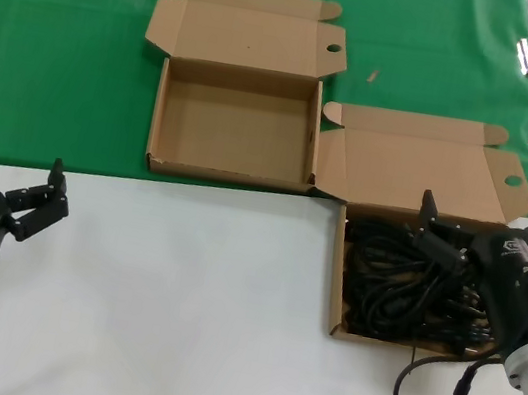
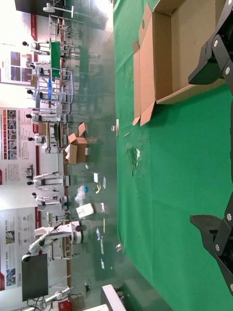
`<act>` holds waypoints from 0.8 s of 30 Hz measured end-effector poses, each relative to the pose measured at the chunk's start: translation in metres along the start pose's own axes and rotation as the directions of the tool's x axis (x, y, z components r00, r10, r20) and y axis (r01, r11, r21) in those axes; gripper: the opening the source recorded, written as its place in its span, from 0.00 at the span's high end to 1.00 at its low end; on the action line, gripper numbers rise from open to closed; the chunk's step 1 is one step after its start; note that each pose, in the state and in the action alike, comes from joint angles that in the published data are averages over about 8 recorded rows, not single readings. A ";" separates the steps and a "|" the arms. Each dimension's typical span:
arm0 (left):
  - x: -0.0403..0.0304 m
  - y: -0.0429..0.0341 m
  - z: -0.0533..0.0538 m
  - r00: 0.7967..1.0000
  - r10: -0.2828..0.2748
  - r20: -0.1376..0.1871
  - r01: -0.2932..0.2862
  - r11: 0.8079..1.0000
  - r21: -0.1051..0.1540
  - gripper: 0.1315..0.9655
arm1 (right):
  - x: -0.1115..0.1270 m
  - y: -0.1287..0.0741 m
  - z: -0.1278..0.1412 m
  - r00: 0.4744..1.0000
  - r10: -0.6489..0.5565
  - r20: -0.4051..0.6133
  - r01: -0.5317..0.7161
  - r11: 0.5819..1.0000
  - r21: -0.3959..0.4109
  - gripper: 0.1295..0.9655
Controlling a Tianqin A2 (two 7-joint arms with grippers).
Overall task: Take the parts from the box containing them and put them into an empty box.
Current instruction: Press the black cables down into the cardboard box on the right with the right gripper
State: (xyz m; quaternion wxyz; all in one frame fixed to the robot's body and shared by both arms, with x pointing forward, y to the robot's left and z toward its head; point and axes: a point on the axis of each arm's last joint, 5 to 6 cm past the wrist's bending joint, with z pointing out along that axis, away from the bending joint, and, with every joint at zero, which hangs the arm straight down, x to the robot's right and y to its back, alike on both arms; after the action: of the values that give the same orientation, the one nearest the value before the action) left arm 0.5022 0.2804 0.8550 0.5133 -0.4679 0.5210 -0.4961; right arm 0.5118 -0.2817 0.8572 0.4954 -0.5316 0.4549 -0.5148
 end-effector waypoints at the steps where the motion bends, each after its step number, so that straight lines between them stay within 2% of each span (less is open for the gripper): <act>1: 0.0000 0.0000 0.000 1.000 0.000 0.000 0.000 1.000 0.000 0.03 | 0.000 0.000 0.000 1.000 0.000 0.000 0.000 1.000 0.000 0.00; 5: 0.0000 0.0000 0.000 1.000 0.000 0.000 0.000 1.000 0.000 0.04 | 0.000 0.000 0.000 1.000 0.000 0.000 0.000 1.000 0.000 0.00; 14: 0.0000 0.0000 0.000 1.000 0.000 0.000 0.000 1.000 0.000 0.16 | -0.002 0.000 0.001 1.000 0.007 0.012 -0.007 1.000 -0.005 0.00; 24: 0.0000 0.0000 0.000 1.000 0.000 0.000 0.000 1.000 0.000 0.39 | -0.001 -0.002 0.004 0.999 0.000 0.043 0.001 1.000 -0.015 0.00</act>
State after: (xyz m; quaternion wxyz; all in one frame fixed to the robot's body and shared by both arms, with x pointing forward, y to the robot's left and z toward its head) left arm 0.5022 0.2804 0.8550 0.5133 -0.4679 0.5210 -0.4961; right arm 0.5159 -0.2802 0.8590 0.5010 -0.5461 0.4480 -0.5001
